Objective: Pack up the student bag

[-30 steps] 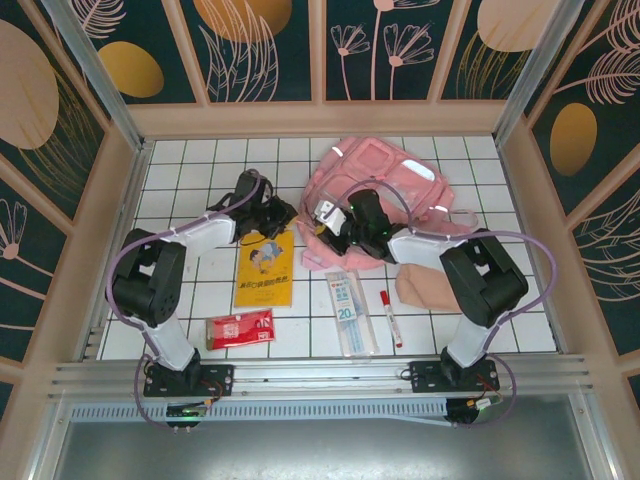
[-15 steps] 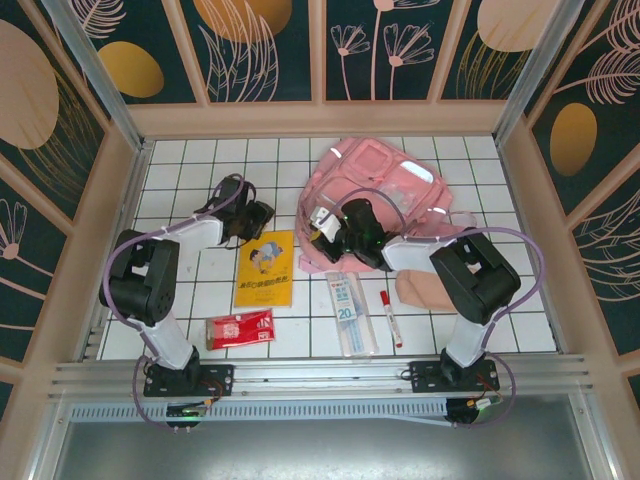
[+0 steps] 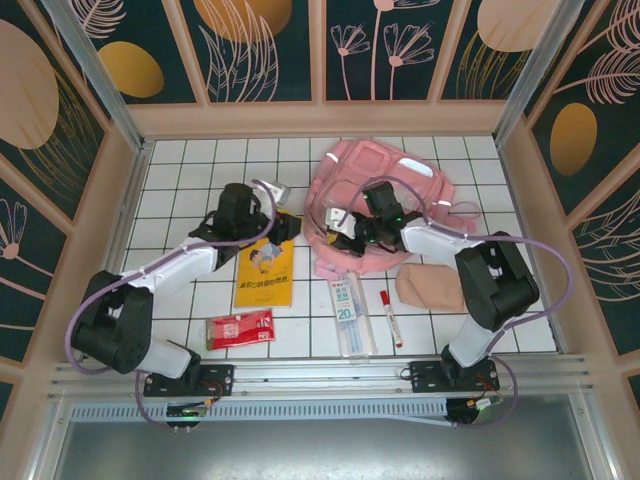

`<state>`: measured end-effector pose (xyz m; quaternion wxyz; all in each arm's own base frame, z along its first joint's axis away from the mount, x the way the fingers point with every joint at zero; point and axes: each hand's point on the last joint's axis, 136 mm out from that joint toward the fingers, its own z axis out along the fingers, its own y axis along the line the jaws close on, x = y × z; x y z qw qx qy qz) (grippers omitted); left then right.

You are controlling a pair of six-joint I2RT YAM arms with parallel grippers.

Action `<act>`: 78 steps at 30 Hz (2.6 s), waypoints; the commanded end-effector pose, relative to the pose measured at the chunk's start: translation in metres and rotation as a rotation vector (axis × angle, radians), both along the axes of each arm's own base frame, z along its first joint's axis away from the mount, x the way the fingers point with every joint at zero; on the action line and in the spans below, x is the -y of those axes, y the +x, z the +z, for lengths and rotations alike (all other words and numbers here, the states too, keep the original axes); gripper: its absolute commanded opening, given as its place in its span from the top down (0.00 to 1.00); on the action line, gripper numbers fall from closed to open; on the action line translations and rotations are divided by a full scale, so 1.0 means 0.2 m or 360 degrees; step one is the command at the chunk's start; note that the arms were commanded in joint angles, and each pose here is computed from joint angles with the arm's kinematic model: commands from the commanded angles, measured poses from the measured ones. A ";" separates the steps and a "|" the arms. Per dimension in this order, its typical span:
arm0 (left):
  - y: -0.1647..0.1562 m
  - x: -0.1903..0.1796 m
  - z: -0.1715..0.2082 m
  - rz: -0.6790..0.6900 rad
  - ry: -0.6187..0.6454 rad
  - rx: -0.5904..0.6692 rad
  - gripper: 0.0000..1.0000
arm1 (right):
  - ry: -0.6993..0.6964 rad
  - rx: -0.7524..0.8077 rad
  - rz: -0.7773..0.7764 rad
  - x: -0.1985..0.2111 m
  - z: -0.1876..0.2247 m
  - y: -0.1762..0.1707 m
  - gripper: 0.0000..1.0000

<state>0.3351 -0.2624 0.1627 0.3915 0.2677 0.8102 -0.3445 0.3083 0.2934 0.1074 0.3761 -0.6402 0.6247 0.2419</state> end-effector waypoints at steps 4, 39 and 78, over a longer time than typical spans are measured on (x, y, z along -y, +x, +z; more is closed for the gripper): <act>-0.04 0.13 -0.07 -0.0378 0.0192 0.0412 0.63 | 0.0105 0.0120 0.0227 0.01 0.19 -0.06 1.00; 0.02 0.23 -0.22 -0.0452 0.0371 0.0808 1.00 | 0.0077 0.0220 0.0270 0.07 0.24 -0.08 1.00; 0.10 0.15 0.09 -0.0109 -0.0037 0.0331 1.00 | 0.0236 -0.0457 -0.0271 -0.09 0.11 -0.01 0.48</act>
